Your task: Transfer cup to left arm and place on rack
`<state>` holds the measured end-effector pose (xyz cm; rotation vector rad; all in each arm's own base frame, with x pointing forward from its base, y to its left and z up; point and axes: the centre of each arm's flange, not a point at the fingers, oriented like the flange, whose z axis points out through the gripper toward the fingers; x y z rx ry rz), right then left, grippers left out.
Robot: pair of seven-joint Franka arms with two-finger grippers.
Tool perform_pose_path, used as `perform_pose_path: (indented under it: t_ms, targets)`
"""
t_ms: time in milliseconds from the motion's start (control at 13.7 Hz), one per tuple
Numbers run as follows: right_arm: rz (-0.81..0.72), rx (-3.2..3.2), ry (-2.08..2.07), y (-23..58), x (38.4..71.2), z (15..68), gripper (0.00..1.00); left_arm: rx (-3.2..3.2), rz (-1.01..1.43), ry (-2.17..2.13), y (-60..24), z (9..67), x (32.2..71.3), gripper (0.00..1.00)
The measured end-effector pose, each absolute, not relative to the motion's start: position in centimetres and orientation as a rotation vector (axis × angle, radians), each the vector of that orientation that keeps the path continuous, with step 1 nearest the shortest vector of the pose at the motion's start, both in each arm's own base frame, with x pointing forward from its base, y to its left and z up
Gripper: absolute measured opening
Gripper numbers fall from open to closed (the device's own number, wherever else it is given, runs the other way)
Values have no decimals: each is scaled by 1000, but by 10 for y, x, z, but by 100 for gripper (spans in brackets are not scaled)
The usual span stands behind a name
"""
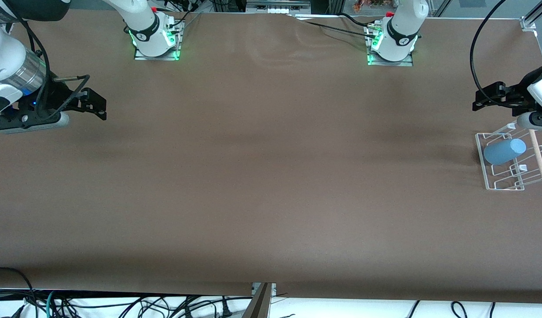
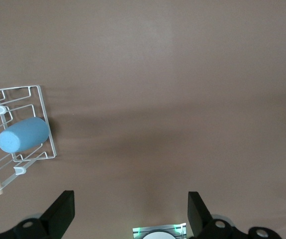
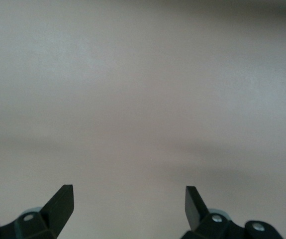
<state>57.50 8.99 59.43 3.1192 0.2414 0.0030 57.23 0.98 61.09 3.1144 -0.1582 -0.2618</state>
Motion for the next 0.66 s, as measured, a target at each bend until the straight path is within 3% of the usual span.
perform_pose_path:
  t_ms: [656]
  targets:
    - [3, 3119, 241, 90, 575, 594, 99, 3130, -226, -50, -11, 630, 563, 100]
